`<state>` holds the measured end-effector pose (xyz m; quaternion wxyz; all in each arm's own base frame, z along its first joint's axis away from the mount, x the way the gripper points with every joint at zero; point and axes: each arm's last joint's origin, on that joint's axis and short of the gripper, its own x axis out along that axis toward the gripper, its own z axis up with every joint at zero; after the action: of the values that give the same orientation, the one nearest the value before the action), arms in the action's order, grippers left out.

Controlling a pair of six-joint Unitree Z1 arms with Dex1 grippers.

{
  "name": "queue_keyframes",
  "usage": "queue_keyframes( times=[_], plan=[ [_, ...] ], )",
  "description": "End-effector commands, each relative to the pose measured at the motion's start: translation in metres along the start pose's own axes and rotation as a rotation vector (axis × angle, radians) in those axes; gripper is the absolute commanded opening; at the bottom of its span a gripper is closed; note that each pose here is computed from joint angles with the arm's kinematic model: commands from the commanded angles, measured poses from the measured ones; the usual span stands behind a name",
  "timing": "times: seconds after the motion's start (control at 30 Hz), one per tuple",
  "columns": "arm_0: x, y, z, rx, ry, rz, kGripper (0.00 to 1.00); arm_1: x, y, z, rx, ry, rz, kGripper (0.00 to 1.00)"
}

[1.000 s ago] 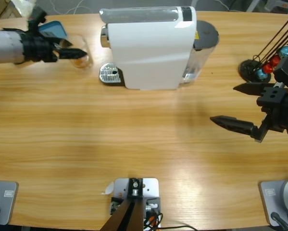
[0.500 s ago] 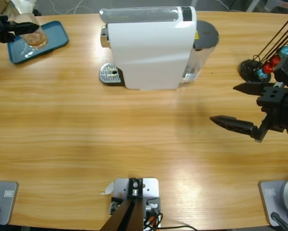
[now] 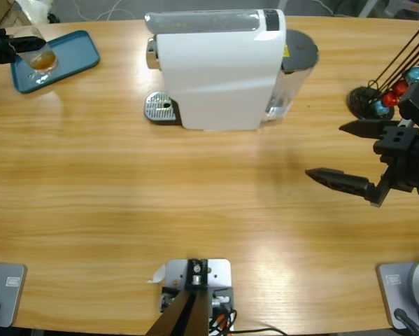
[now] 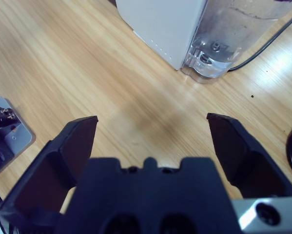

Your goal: Pour coffee

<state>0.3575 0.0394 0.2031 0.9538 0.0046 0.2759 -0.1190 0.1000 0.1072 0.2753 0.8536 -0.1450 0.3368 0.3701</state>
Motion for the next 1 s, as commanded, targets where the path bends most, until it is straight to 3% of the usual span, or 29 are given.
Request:
queue_keyframes(
  times=[0.03,0.33,0.4,0.53,0.63,0.83,1.0],
  plan=[
    [0.016,0.028,-0.017,-0.096,0.04,0.041,0.536,0.0,0.002,-0.006,-0.016,-0.006,0.018,1.0],
    [0.027,0.032,-0.027,-0.111,0.072,0.037,0.538,0.0,0.002,-0.006,-0.016,-0.005,0.018,1.0],
    [0.027,0.032,-0.027,-0.113,0.071,0.037,0.734,0.0,0.002,-0.006,-0.016,-0.007,0.018,1.0],
    [0.023,0.027,-0.024,-0.108,0.054,-0.01,0.903,-0.001,0.002,-0.006,-0.016,-0.01,0.018,1.0],
    [0.02,0.021,-0.019,-0.093,0.042,-0.037,0.972,-0.001,0.002,-0.006,-0.016,-0.011,0.018,1.0],
    [0.014,0.019,-0.015,-0.09,0.035,-0.034,0.991,-0.005,0.002,-0.008,-0.015,-0.022,0.018,1.0],
    [-0.015,0.014,-0.004,-0.058,0.0,0.075,0.991,-0.005,0.002,-0.008,-0.015,-0.024,0.02,1.0]
  ],
)
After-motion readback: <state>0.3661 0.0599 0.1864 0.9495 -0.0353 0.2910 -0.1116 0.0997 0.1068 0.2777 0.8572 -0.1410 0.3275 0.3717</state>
